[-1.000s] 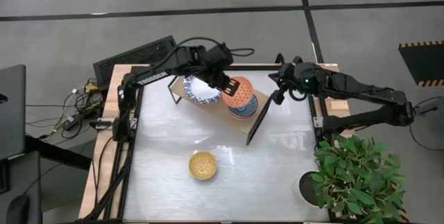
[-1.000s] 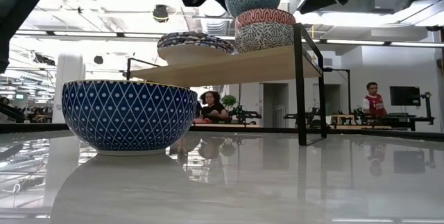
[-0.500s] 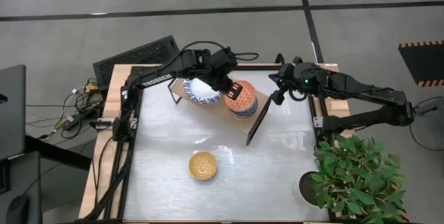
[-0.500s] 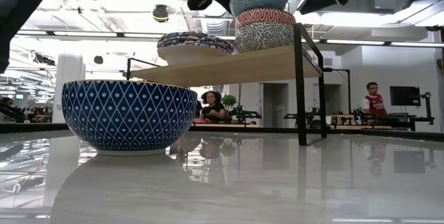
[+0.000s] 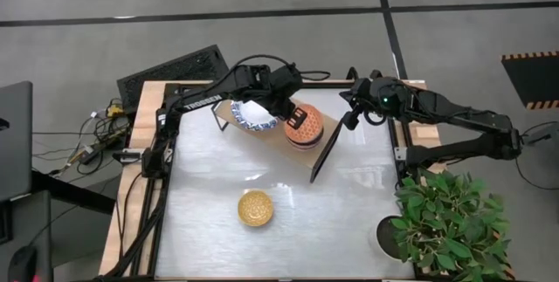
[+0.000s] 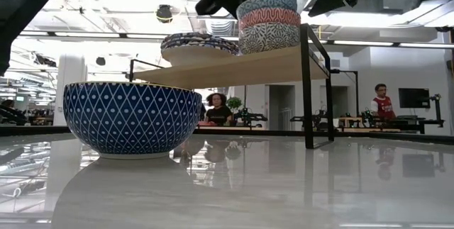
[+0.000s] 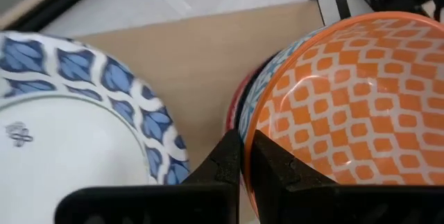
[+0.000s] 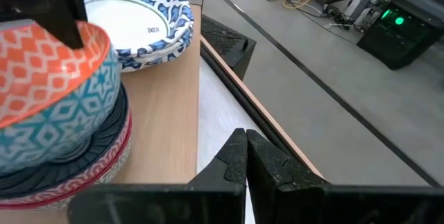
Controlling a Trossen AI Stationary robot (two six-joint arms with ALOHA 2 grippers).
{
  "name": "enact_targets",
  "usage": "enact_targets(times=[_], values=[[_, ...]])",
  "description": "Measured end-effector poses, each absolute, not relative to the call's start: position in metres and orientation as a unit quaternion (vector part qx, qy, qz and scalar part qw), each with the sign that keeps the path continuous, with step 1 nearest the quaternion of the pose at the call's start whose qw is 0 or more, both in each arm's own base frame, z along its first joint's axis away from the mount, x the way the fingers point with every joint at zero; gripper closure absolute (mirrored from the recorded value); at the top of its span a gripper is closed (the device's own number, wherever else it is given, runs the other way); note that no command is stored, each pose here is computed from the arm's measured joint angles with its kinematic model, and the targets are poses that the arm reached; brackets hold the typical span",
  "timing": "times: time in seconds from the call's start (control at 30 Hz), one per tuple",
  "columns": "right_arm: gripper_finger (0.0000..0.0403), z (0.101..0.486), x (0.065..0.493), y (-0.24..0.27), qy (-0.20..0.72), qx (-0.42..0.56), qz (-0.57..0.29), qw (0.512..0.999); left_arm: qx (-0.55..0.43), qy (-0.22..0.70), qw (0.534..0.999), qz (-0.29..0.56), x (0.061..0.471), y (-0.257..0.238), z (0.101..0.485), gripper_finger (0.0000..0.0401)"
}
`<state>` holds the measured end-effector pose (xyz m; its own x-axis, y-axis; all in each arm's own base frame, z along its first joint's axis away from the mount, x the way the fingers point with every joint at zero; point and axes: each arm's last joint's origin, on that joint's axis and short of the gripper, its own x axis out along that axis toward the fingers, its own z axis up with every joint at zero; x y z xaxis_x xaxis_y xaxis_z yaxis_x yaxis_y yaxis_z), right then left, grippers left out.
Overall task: Place and stack bowls onto a shelf
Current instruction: Stack the orange bowl on top of the blue bowl on the shelf
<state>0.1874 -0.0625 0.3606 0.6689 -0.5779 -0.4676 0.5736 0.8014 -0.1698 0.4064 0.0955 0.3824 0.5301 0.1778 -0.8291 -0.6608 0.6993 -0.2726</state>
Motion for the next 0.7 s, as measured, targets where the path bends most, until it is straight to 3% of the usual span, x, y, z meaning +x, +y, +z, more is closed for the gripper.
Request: enact_targets(times=[0.4,0.7], values=[[0.0380,0.3606,0.1874,-0.0626,0.257,-0.004,-0.315,0.914,-0.280,0.418,0.831,0.239,0.4063,0.0960,0.3828,0.0398],[0.0380,0.3606,0.1874,-0.0626,0.257,-0.004,-0.315,0.914,-0.268,0.406,0.844,0.228,0.4085,0.0963,0.3855,0.0342]])
